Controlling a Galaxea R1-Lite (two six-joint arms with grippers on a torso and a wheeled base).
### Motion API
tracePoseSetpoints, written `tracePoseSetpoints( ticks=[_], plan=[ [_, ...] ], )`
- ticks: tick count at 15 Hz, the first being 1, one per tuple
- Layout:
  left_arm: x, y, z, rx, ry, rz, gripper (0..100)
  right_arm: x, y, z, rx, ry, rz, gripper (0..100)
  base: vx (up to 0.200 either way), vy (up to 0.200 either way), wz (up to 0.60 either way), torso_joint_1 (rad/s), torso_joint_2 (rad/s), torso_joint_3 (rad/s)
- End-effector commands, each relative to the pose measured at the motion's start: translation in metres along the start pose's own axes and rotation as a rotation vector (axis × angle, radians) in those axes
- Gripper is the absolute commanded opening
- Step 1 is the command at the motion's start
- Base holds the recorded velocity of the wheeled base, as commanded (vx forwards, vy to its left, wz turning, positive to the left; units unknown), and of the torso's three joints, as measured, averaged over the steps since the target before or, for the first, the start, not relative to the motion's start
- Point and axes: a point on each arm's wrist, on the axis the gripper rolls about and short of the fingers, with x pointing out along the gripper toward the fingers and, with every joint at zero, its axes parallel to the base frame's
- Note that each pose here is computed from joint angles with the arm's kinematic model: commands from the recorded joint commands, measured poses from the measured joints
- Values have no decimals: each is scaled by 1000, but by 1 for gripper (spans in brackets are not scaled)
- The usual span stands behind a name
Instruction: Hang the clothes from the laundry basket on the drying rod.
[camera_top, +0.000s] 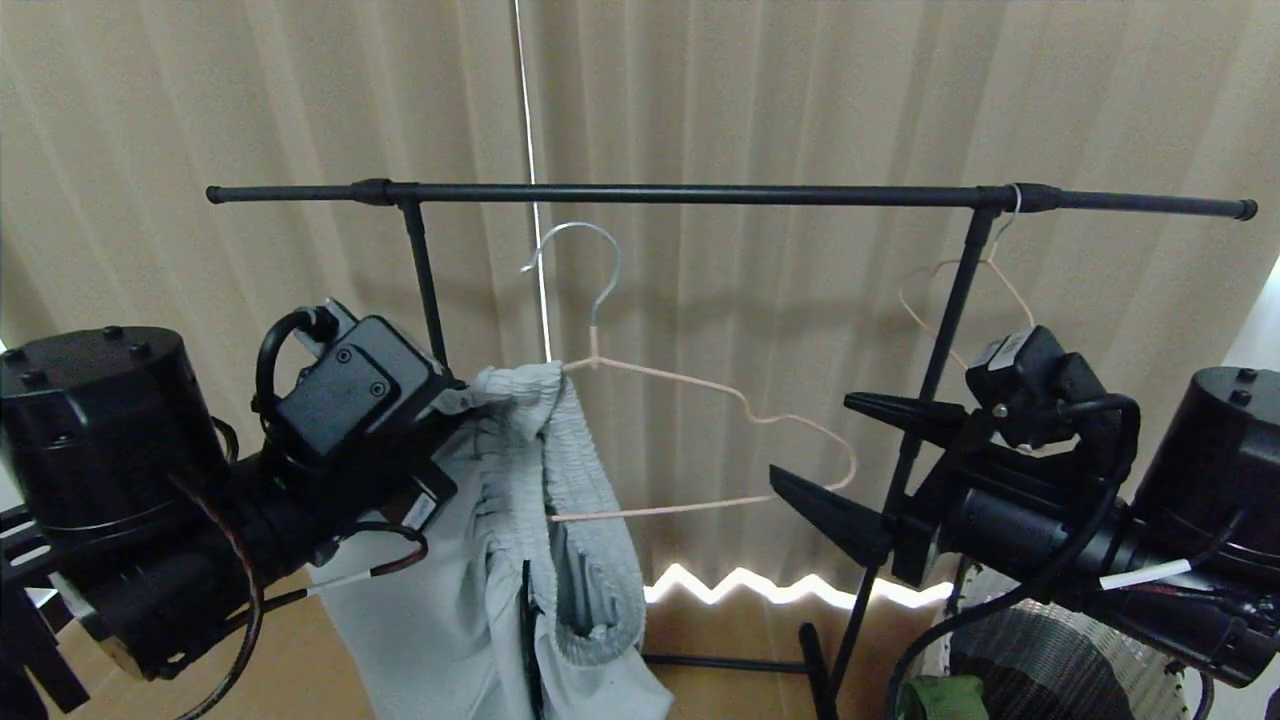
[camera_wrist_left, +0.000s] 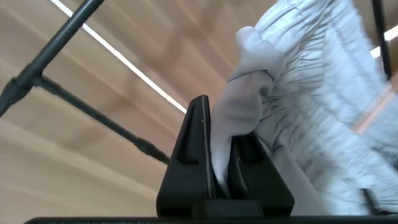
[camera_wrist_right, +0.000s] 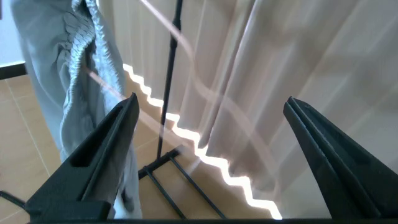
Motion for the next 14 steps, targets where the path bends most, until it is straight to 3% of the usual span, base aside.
tracePoseSetpoints(
  ticks=[1,3,6,9,11,14],
  plan=[
    [4,1,-5,-59,48,46,0,-2,-8,-1,2,2,-33,100,0,0,0,0,0,0],
    [6,2,-3,-144,63,85,0,-4,-9,-4,5,17,-41,100,0,0,0,0,0,0],
    [6,5,0,-201,49,100,0,-3,-10,-9,8,41,-91,100,0,0,0,0,0,0],
    [4,9,12,-305,-11,108,0,-2,-7,-25,14,115,-113,100,0,0,0,0,0,0],
    [6,10,25,-353,-59,99,0,4,5,-27,40,122,-60,100,0,0,0,0,0,0],
    [7,7,39,-390,-111,73,0,10,36,-19,189,101,45,100,0,0,0,0,0,0]
  ],
)
